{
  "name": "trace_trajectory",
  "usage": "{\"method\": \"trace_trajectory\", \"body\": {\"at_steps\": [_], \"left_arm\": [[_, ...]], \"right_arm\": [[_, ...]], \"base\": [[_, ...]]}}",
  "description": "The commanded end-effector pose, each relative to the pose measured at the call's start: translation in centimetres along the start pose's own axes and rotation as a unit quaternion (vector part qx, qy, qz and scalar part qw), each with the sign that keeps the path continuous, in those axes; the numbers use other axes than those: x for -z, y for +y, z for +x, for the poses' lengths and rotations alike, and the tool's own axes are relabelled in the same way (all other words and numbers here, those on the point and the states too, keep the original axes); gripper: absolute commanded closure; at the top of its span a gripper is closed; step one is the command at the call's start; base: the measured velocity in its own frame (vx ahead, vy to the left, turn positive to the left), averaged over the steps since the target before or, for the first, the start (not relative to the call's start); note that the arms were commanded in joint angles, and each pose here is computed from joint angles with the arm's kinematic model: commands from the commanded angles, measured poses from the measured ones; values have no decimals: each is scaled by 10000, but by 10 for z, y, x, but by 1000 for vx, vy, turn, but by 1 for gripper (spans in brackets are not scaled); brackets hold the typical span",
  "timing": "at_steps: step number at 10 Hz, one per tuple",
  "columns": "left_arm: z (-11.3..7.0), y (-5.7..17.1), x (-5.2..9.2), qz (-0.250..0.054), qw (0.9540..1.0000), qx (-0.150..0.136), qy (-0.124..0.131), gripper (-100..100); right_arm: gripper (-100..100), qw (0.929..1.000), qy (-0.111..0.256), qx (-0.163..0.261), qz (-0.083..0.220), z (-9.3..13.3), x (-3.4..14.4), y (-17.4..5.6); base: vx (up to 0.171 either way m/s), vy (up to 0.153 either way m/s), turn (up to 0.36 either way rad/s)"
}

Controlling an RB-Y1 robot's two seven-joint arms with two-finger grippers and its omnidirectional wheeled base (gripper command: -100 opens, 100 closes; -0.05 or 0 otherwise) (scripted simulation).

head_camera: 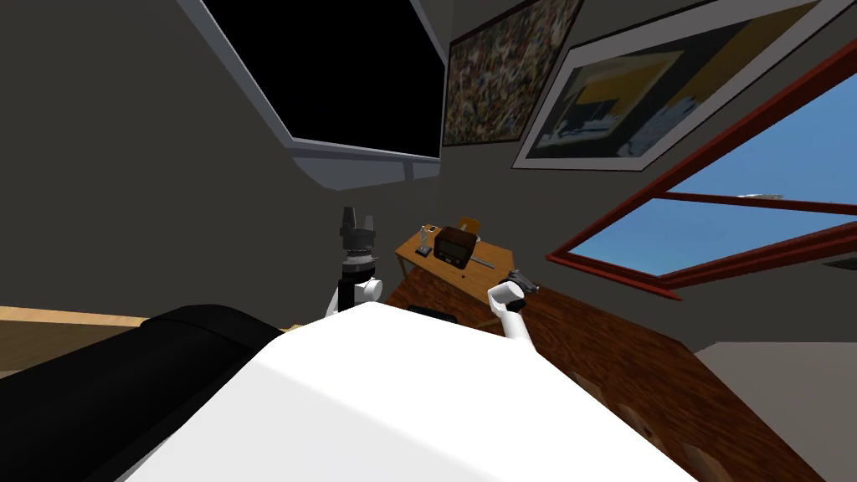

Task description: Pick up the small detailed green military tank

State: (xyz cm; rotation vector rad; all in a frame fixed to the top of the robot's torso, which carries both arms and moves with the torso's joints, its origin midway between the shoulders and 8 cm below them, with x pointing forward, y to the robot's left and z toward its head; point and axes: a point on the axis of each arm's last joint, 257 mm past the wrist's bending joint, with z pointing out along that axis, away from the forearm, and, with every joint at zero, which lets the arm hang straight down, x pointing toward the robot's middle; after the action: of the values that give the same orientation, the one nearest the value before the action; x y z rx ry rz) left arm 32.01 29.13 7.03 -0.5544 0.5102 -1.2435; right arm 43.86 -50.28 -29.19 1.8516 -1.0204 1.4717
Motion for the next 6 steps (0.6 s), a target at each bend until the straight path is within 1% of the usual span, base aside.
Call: {"method": "trace_trajectory", "body": {"at_steps": [1,2,3,4,5,6], "left_arm": [[0,0,0,0,10000,0,0,0],[0,0,0,1,10000,1,0,0],[0,0,0,0,10000,0,0,0],[0,0,0,0,10000,0,0,0],[0,0,0,1,10000,1,0,0],[0,0,0,0,10000,0,0,0]], "right_arm": [[-100,9995,-282,-46,-128,-18,-6,4],[-100,9990,-414,-153,-114,-25,-5,3],[-100,9985,-486,-210,-106,-28,-5,2],[-100,9971,-692,-220,-231,-41,-9,6],[-100,9958,-828,-309,-224,-49,-8,5],[-100,9949,-911,-377,-215,-53,-7,5]], "base": [[-3,-11,314],[-1,-28,150],[0,-15,-48],[-3,-13,303],[3,-24,138],[6,-12,-50]]}}
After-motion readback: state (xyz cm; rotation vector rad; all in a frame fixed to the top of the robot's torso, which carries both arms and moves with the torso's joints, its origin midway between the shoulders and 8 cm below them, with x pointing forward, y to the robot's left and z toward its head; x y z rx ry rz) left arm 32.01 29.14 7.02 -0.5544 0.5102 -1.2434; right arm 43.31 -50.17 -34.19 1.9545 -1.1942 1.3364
